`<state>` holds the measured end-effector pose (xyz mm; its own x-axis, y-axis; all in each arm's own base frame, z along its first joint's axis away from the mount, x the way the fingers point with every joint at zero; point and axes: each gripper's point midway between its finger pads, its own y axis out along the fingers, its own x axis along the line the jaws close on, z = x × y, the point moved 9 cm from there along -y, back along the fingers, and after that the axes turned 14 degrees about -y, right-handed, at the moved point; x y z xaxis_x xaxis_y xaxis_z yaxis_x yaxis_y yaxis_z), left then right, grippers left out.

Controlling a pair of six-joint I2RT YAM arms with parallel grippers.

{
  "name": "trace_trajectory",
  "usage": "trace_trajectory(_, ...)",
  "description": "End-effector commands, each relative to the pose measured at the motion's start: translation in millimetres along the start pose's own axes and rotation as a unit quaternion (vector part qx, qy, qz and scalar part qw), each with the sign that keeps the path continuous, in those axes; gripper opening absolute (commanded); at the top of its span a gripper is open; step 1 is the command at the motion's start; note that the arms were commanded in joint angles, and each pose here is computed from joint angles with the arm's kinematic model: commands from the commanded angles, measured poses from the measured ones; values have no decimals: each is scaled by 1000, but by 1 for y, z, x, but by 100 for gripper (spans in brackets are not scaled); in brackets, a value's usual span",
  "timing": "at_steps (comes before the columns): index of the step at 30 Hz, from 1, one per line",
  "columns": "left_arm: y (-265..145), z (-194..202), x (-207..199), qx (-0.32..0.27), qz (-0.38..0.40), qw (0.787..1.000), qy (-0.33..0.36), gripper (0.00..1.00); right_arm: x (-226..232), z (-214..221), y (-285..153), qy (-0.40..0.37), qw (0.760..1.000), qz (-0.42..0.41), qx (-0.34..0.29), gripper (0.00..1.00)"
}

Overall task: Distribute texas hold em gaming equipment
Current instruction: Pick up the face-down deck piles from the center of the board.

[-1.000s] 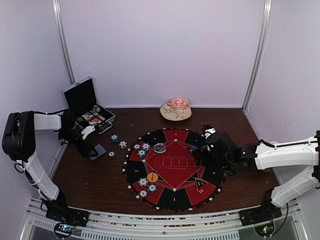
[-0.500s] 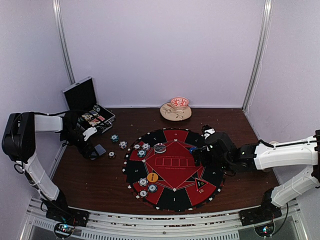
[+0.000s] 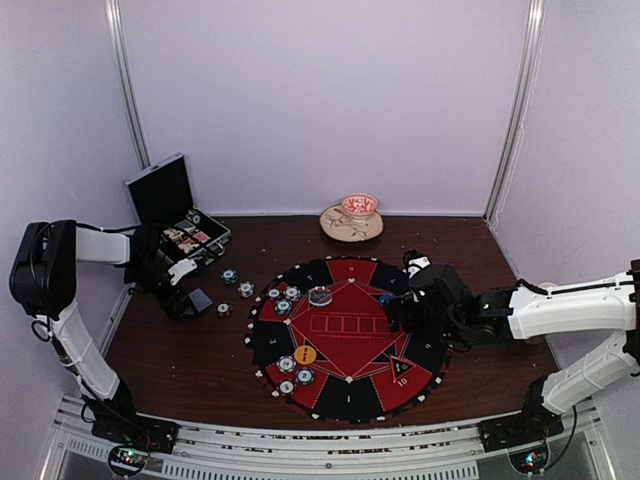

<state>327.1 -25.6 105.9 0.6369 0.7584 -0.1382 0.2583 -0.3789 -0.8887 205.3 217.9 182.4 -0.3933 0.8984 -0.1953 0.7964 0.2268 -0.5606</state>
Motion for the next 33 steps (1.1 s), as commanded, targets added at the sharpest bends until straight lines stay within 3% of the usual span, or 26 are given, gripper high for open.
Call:
trace_trajectory(1, 2, -8, 6, -8, -10, 1000, 9, 98, 1, -8, -2, -3, 1000, 12, -8, 100)
trace_trajectory(11, 10, -5, 12, 16, -17, 1000, 11, 98, 2, -8, -2, -5, 1000, 12, -8, 100)
trace_trajectory(18, 13, -3, 17, 57, -24, 998, 20, 92, 3, -8, -1, -7, 1000, 13, -6, 100)
trace_trajectory(29, 27, 2, 2, 107, -28, 993, 34, 92, 4, -8, 0, -9, 1000, 13, -6, 100)
trace_trajectory(33, 31, 5, 3, 117, -29, 992, 33, 88, 4, -8, -1, -10, 1000, 12, -6, 100)
